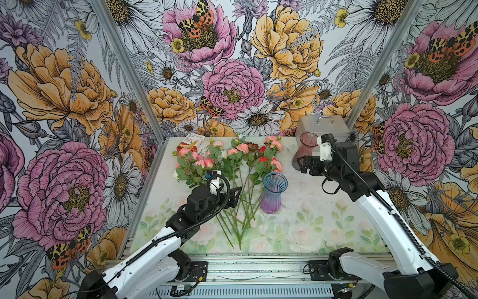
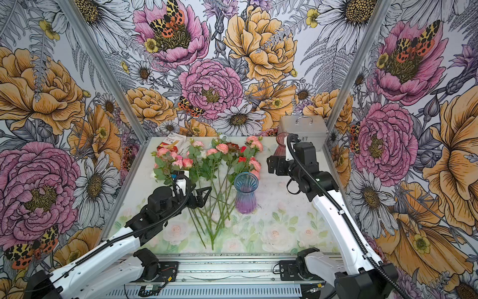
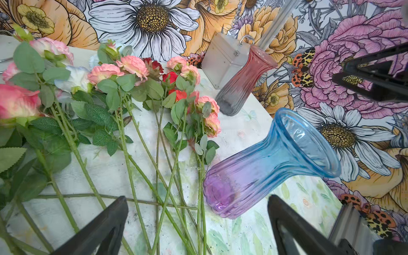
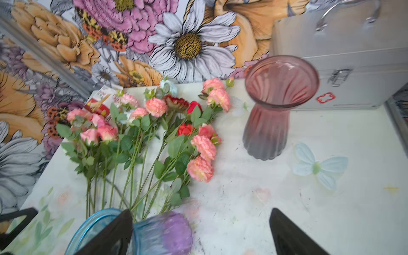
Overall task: Place the pink flowers into the vase
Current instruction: Move the vase to the center of the board.
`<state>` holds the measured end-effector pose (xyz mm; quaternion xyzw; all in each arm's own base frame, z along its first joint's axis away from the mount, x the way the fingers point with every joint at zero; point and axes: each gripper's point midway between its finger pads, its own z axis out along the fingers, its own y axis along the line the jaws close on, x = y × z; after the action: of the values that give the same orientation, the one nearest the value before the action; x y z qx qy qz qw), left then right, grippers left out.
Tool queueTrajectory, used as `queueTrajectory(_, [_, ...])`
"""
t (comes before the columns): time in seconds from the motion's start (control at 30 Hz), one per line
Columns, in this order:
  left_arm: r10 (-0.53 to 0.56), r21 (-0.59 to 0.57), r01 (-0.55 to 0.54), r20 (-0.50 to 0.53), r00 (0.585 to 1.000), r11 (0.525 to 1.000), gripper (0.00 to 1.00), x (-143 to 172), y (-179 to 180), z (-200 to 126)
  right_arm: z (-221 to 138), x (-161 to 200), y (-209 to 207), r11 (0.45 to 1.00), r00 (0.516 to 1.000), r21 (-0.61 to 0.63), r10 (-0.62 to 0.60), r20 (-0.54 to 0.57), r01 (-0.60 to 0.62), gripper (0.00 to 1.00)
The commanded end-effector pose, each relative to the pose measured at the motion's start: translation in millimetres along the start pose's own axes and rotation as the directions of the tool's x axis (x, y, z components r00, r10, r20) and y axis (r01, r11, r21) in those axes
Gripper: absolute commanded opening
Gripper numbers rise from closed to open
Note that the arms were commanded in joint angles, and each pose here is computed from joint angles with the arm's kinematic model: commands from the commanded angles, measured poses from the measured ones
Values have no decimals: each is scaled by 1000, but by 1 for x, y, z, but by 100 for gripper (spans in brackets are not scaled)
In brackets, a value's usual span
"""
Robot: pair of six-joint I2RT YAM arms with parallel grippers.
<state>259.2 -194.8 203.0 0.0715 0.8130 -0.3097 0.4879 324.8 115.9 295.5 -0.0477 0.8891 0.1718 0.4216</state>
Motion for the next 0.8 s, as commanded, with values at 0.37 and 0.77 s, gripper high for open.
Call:
queueTrajectory(0.37, [102,241,-30,-291,951,970,99,109,-68,40,23,67,53,988,924,-120,-132,-359,94,75])
queueTrajectory(0.77, [37,414,25,-143,989,910,98,102,-119,81,60,69,49,986,894,-67,-165,-416,151,62])
